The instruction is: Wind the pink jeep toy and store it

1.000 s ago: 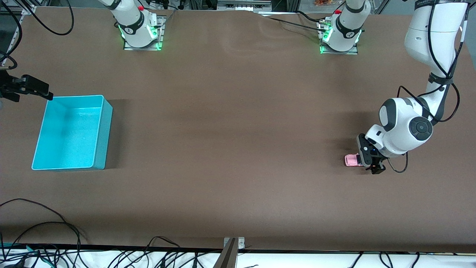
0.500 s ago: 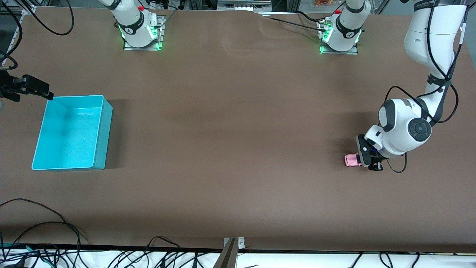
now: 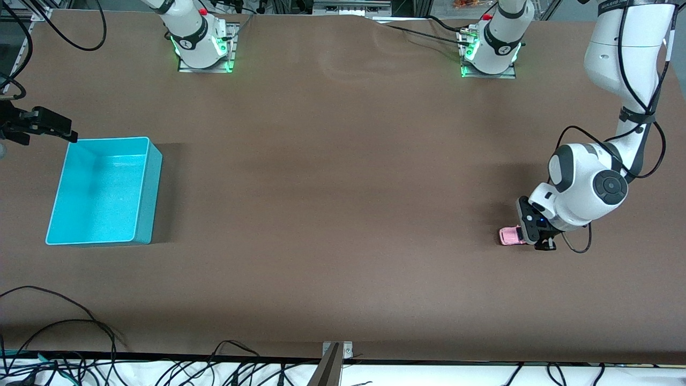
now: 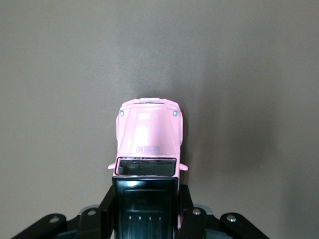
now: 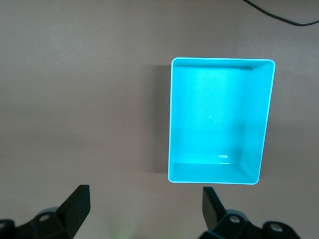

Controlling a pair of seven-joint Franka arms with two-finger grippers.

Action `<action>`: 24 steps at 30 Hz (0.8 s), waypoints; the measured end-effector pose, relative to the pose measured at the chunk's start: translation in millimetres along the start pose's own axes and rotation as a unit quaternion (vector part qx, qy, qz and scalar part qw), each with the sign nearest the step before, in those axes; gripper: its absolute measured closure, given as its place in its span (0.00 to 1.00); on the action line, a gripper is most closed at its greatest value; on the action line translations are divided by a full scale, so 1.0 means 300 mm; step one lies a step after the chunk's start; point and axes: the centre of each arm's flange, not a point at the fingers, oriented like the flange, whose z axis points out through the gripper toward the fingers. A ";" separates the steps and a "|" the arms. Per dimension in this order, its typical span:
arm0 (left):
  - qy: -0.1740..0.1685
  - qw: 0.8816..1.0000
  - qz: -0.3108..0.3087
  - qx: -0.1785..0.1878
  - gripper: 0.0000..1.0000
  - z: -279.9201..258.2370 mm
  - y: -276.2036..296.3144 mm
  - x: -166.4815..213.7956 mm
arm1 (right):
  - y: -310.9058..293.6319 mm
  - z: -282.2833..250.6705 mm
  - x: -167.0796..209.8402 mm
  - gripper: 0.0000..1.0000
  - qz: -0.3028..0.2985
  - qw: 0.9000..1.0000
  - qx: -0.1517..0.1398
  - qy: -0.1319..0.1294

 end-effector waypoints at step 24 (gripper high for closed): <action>0.000 1.000 0.001 -0.016 0.49 0.049 0.021 0.005 | 0.002 0.000 -0.001 0.00 0.000 1.000 0.000 0.000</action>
